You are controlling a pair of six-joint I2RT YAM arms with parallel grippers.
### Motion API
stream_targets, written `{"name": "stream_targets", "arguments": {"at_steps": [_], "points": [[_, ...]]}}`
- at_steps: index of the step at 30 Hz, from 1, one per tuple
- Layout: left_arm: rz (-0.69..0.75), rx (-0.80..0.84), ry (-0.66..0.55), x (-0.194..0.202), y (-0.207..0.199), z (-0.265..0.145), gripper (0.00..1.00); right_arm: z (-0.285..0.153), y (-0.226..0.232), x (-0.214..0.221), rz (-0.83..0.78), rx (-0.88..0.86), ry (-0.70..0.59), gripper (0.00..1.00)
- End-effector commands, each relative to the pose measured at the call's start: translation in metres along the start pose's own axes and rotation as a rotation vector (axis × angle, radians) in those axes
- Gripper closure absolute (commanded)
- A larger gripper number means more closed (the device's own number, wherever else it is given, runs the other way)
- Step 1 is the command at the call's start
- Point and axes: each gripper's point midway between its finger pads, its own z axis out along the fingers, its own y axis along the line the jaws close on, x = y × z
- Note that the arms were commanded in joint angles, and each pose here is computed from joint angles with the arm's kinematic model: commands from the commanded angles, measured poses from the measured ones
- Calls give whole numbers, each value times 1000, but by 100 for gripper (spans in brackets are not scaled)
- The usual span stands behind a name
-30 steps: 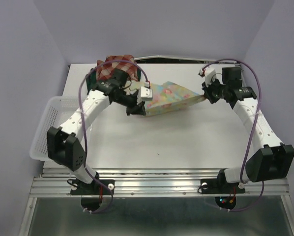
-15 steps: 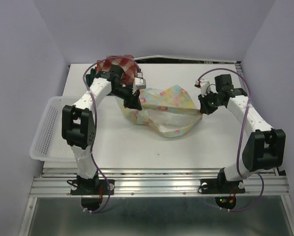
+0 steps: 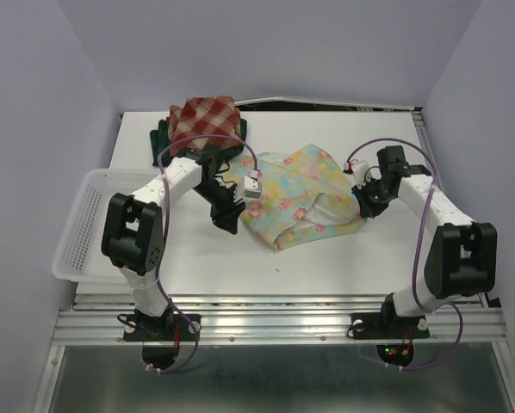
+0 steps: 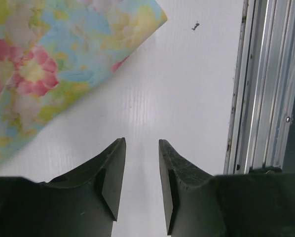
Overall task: Fold and stack the skirts
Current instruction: Flatten the skirt out
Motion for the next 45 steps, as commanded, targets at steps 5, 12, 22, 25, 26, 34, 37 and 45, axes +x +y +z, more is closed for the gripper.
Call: {"name": "stream_targets", "arguments": {"at_steps": [5,12,22,25,26,34,37,45], "points": [[-46,-275,-102,-26,20,-18,46,-17,14,47,-84,25,109,92],[68,-199,-103,-50,7,13,45,-49,13,15,-127,85,-36,94],[536,-441,1,-52,-23,51,25,-25,20,38,-78,10,64,99],[569,-454,44,-48,-22,64,25,-22,19,39,-69,13,73,99],[578,-457,41,-51,-21,67,25,-22,18,39,-69,15,73,99],[620,-391,93,-46,-31,107,26,-26,13,41,-70,54,79,99],[628,-308,151,-32,-40,116,28,-28,11,39,-71,67,75,99],[605,-193,253,4,-52,133,44,-28,8,38,-63,76,78,99]]}}
